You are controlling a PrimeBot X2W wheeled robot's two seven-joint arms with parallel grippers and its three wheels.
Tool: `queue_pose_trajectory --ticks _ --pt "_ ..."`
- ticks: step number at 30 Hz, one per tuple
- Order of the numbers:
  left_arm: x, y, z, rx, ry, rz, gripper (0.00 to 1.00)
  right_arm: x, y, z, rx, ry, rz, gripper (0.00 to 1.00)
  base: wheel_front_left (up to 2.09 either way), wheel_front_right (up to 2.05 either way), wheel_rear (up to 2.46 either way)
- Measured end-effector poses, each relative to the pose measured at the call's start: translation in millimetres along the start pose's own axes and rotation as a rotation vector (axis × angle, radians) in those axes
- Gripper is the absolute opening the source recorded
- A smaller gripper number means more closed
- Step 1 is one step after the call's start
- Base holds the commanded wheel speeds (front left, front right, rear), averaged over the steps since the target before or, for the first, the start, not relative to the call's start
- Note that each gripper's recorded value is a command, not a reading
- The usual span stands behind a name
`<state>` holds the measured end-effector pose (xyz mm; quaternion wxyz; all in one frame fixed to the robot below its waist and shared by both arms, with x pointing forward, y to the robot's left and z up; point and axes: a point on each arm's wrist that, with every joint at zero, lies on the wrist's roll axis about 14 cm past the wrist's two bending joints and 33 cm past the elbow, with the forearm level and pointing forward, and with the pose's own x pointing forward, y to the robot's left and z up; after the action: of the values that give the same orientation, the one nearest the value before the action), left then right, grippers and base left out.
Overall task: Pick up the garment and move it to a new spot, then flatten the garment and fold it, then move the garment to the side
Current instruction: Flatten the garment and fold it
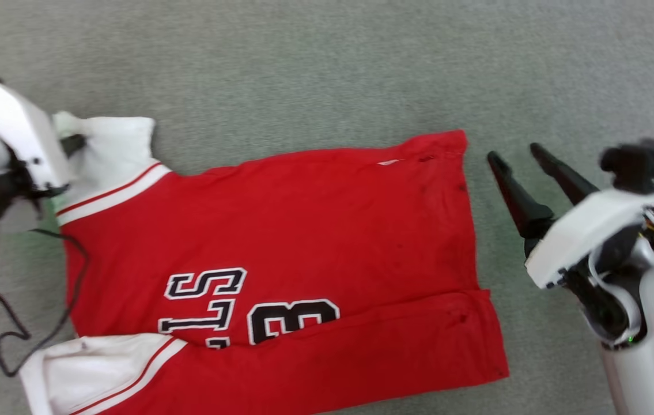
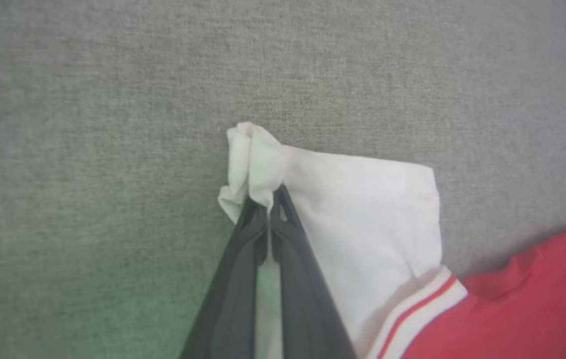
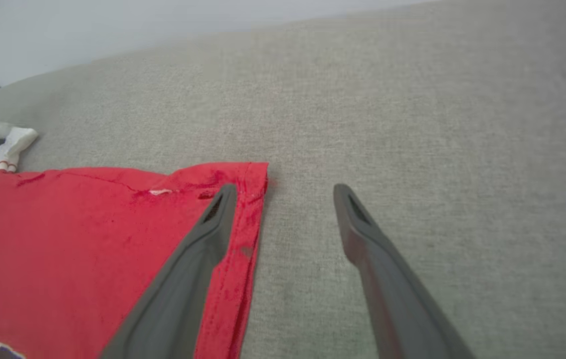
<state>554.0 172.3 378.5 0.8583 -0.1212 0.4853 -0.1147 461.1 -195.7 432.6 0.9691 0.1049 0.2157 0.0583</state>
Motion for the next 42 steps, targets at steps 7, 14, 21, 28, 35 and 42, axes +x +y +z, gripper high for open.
queue_pose_trajectory --ticks 7,14,21,28,35,42 --pt "-27.7 -5.1 23.2 0.035 -0.165 -0.020 0.00 31.5 16.7 -17.0 -0.058 0.299 0.087 1.00 0.00 0.00 0.00" --pt "-34.8 -3.9 24.9 0.041 -0.223 -0.029 0.00 59.8 21.5 -47.0 -0.078 0.533 0.105 1.00 0.00 0.00 0.00" --pt "-42.4 1.3 22.9 0.045 -0.254 -0.019 0.00 67.0 26.0 -55.7 -0.088 0.637 0.117 0.00 0.00 0.00 0.00" --pt "-65.5 2.9 27.9 0.037 -0.333 -0.012 0.00 61.8 32.3 -30.5 -0.112 0.544 0.127 0.00 0.00 0.00 0.00" --pt "-108.4 5.6 20.3 0.017 -0.464 0.007 0.00 33.2 33.7 9.2 -0.104 0.366 0.120 0.00 0.00 0.00 0.00" --pt "-148.8 15.9 -26.1 -0.097 -0.548 0.028 0.00 -16.3 39.3 1.9 -0.061 0.286 0.129 0.00 0.00 0.00 0.00"
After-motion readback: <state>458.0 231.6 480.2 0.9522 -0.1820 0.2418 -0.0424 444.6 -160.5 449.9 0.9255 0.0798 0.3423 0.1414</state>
